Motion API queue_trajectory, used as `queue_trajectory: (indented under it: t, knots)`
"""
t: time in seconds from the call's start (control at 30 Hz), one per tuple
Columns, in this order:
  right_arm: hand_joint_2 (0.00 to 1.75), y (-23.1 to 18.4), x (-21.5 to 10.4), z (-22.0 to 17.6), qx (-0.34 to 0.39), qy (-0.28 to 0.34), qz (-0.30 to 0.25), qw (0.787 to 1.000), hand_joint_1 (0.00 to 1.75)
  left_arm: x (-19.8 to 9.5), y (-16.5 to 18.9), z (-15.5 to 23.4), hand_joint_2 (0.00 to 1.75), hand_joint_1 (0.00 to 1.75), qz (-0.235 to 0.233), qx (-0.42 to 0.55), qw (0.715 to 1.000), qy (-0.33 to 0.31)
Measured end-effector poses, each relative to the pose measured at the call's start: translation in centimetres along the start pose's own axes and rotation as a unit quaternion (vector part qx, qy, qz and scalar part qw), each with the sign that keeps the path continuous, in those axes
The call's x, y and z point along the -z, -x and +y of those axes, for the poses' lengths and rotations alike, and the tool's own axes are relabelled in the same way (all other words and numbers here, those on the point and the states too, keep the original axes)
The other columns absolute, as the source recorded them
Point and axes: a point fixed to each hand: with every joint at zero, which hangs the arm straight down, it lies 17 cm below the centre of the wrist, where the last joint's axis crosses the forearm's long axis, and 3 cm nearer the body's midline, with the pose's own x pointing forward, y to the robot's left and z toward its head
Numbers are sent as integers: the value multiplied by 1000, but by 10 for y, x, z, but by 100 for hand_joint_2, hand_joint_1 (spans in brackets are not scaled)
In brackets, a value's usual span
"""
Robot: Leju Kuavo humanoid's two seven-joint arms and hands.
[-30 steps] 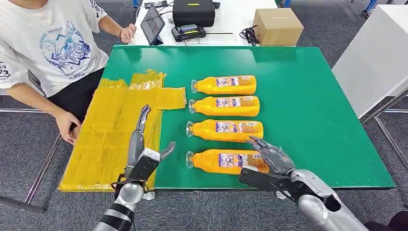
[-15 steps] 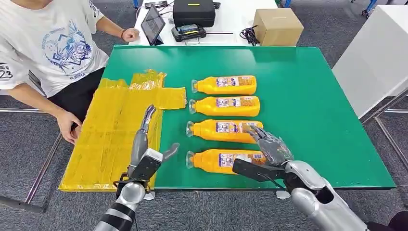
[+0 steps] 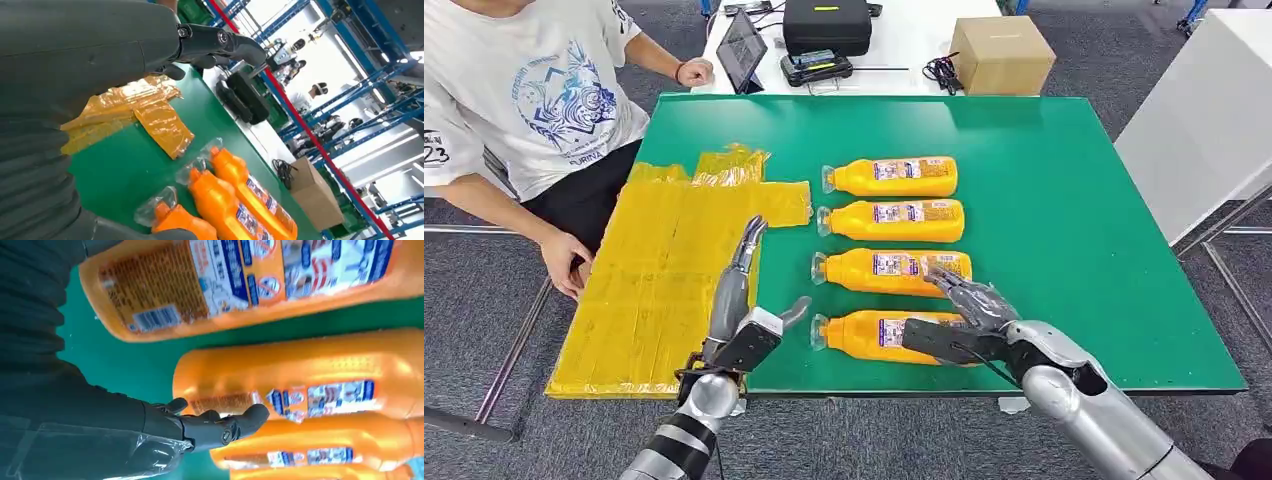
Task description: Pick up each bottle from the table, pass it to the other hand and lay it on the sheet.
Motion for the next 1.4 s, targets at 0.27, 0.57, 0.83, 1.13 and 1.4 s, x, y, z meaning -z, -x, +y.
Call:
queue_trajectory:
  t: [0.27, 0.57, 0.83, 1.13, 1.4]
  knots:
    - [175, 0, 0, 4, 7, -25, -6, 1000, 0, 1, 1, -6, 175, 0, 1, 1, 1000, 8]
    - [175, 0, 0, 14, 8, -52, -12, 999, 0, -5, 10, -15, 175, 0, 16, -6, 1000, 20]
    - [175, 7, -2, 37, 7, -77, -5, 997, 0, -12, 17, -23, 175, 0, 26, -7, 999, 32]
    - [175, 9, -2, 43, 7, -84, -3, 996, 0, -14, 19, -26, 175, 0, 29, -9, 999, 37]
    - [175, 21, 7, 60, -25, -92, 15, 995, 0, -17, 19, -40, 175, 0, 29, -14, 998, 53]
